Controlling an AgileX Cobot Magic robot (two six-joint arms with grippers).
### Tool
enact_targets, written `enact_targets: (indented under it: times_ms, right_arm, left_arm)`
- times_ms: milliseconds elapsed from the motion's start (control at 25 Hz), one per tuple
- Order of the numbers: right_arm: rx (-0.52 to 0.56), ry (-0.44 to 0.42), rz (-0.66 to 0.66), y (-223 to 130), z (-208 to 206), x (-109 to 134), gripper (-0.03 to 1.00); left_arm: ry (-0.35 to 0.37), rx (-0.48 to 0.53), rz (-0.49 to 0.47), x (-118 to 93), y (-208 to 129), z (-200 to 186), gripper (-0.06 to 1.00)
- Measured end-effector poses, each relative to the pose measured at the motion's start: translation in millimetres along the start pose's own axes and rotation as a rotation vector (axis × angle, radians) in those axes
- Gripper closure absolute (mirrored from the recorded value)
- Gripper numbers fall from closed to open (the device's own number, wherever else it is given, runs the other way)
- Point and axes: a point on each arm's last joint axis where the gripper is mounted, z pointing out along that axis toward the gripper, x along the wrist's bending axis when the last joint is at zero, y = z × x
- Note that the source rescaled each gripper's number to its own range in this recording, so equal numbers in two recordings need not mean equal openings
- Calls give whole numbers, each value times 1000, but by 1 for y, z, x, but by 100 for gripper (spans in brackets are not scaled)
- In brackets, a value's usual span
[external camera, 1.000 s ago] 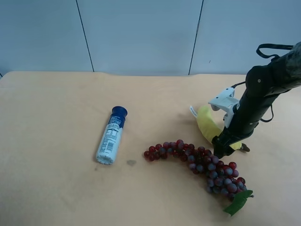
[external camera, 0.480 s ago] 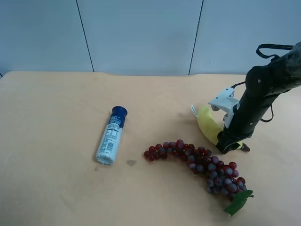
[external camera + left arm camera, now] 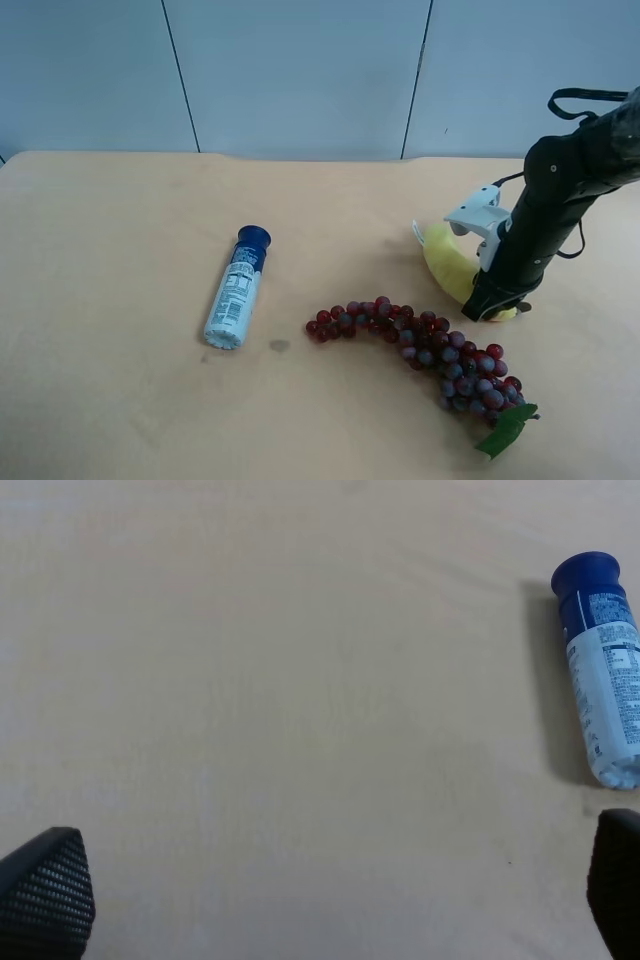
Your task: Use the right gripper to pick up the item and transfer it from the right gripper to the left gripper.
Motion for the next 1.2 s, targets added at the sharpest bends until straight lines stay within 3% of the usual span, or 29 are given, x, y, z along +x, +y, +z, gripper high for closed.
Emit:
enact_targets:
  times_ms: [240,520,880,1200]
  right_arm:
    - [-71,-35,12,12,-43,-7,97]
    - [-124,-39,-65,42,-91,8,97]
    - [-195,-26,-272,82,-121,67,97]
    - [-212,-13,-465,91,-127,125,97]
  left_arm:
    - [0,0,1,0,0,0,-5]
    - [0,0,1,0,0,0,-5]
    - [0,-1,1,0,0,0,-5]
    - [0,-1,1,0,0,0,-5]
